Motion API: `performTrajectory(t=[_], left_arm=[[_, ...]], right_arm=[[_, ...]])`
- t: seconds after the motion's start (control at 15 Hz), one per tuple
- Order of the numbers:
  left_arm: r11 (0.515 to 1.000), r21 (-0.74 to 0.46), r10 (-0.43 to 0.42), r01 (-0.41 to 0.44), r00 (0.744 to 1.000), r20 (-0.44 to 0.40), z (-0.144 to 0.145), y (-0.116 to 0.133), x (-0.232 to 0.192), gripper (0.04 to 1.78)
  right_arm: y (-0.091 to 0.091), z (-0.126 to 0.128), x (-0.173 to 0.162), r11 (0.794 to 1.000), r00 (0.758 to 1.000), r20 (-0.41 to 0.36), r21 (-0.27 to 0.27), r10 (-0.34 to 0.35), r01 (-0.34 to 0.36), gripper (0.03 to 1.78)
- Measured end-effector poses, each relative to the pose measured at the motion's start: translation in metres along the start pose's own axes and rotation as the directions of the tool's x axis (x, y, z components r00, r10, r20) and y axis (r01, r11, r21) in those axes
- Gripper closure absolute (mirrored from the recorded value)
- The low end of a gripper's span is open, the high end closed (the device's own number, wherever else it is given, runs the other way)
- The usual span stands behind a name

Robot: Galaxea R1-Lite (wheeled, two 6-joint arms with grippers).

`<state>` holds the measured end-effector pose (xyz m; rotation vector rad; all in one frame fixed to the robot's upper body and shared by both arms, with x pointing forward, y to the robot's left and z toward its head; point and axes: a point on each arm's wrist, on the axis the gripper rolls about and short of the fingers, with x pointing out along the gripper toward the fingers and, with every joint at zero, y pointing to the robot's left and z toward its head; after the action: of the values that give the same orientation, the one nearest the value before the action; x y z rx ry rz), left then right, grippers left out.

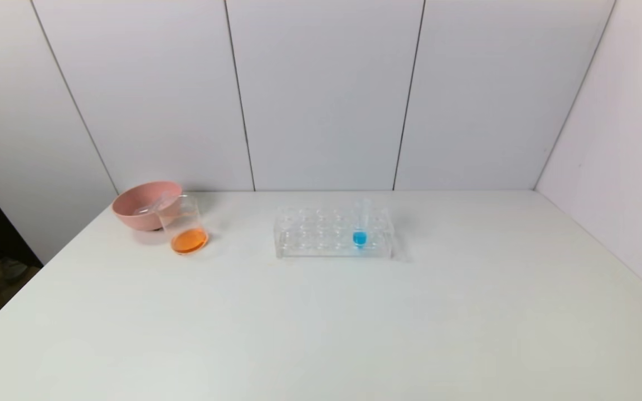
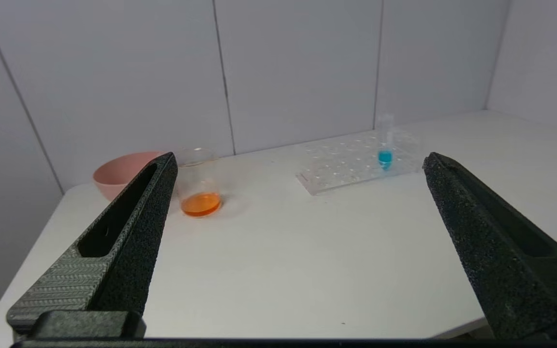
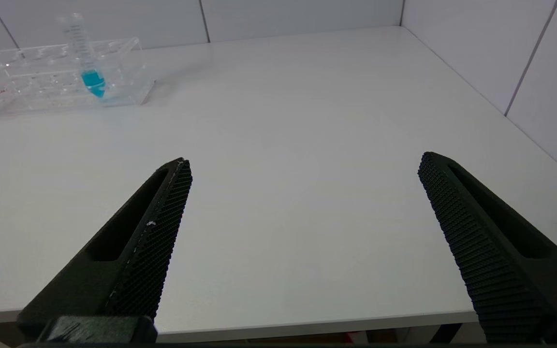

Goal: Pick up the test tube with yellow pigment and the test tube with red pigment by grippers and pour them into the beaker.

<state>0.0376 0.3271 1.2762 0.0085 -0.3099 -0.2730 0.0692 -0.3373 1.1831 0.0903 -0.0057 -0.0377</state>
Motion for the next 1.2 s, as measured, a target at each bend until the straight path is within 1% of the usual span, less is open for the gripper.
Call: performTrajectory(t=[0.07, 0.13, 0.2, 0.27, 0.33, 0.4, 0.47, 0.6, 0.67, 0.73, 0.93, 1.07, 1.2], left_arm=[[0.997, 0.004, 0.072, -0.072, 0.997, 0.003, -0.006, 0.001, -0.002, 0.05], [0.989, 0.003, 0.146, -0.146, 0.989, -0.017, -0.017, 0.003, -0.002, 0.05], [0.976, 0.006, 0.217, -0.217, 0.974, -0.058, -0.033, 0.006, -0.001, 0.04], [0.962, 0.011, 0.273, -0.273, 0.956, -0.105, -0.049, 0.008, 0.0, 0.04], [0.944, 0.026, 0.33, -0.33, 0.93, -0.159, -0.066, 0.01, 0.0, 0.05], [0.929, 0.033, 0.368, -0.369, 0.911, -0.188, -0.076, 0.012, 0.0, 0.05], [0.924, 0.026, 0.38, -0.383, 0.903, -0.2, -0.08, 0.012, 0.0, 0.05], [0.941, 0.019, 0.332, -0.337, 0.916, -0.226, -0.087, 0.011, 0.0, 0.05], [0.95, 0.02, 0.305, -0.311, 0.916, -0.261, -0.092, 0.011, 0.0, 0.05], [0.954, 0.026, 0.291, -0.297, 0.909, -0.298, -0.097, 0.01, -0.001, 0.04], [0.957, 0.024, 0.283, -0.29, 0.909, -0.304, -0.098, 0.01, -0.001, 0.04], [0.956, 0.021, 0.286, -0.293, 0.912, -0.294, -0.097, 0.01, -0.001, 0.05], [0.953, -0.001, 0.289, -0.303, 0.911, -0.295, -0.098, 0.01, -0.001, 0.05]], right_arm=[[0.0, 0.0, 0.0, 1.0, 1.0, 0.0, 0.0, 0.0, 0.0, 0.1], [0.0, 0.0, 0.0, 1.0, 1.0, 0.0, 0.0, 0.001, -0.001, 0.1], [0.0, 0.0, 0.0, 1.0, 1.0, 0.0, 0.0, 0.0, 0.0, 0.1], [0.0, 0.0, 0.0, 1.0, 1.0, 0.0, 0.0, 0.0, 0.0, 0.1], [0.0, 0.0, 0.0, 1.0, 1.0, 0.0, 0.0, 0.0, 0.0, 0.1], [0.0, 0.0, 0.0, 1.0, 1.0, 0.0, 0.0, 0.0, 0.0, 0.1], [0.0, 0.0, 0.0, 1.0, 1.0, 0.0, 0.0, 0.0, 0.0, 0.1], [0.0, 0.0, 0.0, 1.0, 1.0, 0.0, 0.0, 0.0, 0.0, 0.1], [0.0, 0.0, 0.0, 1.0, 1.0, 0.0, 0.0, 0.0, 0.0, 0.1], [0.0, 0.0, 0.0, 1.0, 1.0, 0.0, 0.0, 0.0, 0.0, 0.1], [0.0, 0.0, 0.0, 1.0, 1.0, 0.0, 0.0, 0.0, 0.0, 0.1], [0.0, 0.0, 0.0, 1.0, 1.0, 0.0, 0.0, 0.001, -0.001, 0.1], [0.0, 0.0, 0.0, 1.0, 1.0, -0.001, -0.002, 0.001, -0.001, 0.1]])
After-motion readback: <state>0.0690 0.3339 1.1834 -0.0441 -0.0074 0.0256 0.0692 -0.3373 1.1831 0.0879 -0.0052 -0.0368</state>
